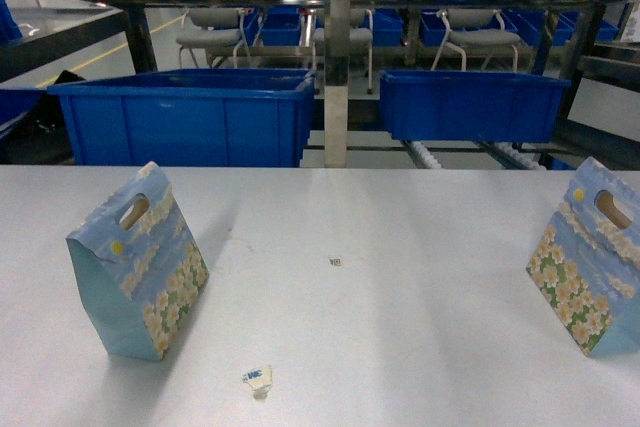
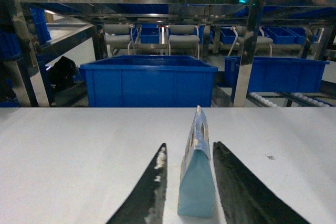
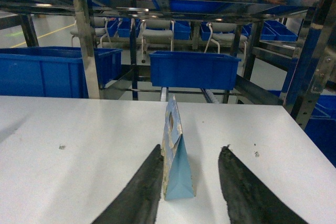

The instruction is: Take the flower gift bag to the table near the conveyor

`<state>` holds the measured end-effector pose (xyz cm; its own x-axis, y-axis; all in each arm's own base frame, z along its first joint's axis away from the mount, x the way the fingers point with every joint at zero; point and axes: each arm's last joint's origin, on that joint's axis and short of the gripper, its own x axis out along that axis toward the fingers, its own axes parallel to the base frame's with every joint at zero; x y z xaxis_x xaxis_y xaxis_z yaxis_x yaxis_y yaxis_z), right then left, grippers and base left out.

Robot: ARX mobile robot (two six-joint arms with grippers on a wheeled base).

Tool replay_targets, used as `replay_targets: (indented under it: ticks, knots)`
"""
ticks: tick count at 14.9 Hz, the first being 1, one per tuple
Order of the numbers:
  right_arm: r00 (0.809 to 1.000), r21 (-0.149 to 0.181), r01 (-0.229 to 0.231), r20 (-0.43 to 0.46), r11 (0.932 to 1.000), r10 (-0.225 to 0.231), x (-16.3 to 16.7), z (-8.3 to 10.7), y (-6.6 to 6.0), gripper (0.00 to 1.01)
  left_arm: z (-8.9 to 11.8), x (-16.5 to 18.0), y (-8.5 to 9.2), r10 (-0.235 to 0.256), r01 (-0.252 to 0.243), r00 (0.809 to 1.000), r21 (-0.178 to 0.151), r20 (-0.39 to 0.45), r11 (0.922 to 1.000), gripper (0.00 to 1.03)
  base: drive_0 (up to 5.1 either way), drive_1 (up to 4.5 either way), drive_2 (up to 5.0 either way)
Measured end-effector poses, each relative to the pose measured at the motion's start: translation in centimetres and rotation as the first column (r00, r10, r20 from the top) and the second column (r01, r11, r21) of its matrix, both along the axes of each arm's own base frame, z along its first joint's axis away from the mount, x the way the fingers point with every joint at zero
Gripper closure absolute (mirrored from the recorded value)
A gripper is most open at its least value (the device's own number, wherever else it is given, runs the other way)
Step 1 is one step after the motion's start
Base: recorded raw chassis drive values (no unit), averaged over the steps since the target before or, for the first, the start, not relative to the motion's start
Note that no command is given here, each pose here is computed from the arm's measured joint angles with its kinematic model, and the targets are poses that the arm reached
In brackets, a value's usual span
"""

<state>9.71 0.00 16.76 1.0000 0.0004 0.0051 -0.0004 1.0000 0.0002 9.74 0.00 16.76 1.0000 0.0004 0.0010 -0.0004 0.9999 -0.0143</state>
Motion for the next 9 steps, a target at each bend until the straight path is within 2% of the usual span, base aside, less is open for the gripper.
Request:
replay_targets:
  ticks: [5,6,9]
  knots:
    - [1.0,0.0,0.0,0.0,1.0,0.0,0.0,0.0,0.0,0.07,0.0,0.0,0.0,0.0,0.0,1.0,0.0,0.0,1.0,0.13,0.0,0.0,0.0]
    - [1.0,0.0,0.0,0.0,1.0,0.0,0.0,0.0,0.0,0.02,0.0,0.0,0.0,0.0,0.0,1.0,0.001,0.0,1.0,0.03,0.0,0.0,0.0]
    - [1.0,0.0,0.0,0.0,1.0,0.0,0.0,0.0,0.0,0.03,0.0,0.0,0.0,0.0,0.0,1.0,0.001,0.0,1.0,0.05,0.0,0.0,0.0]
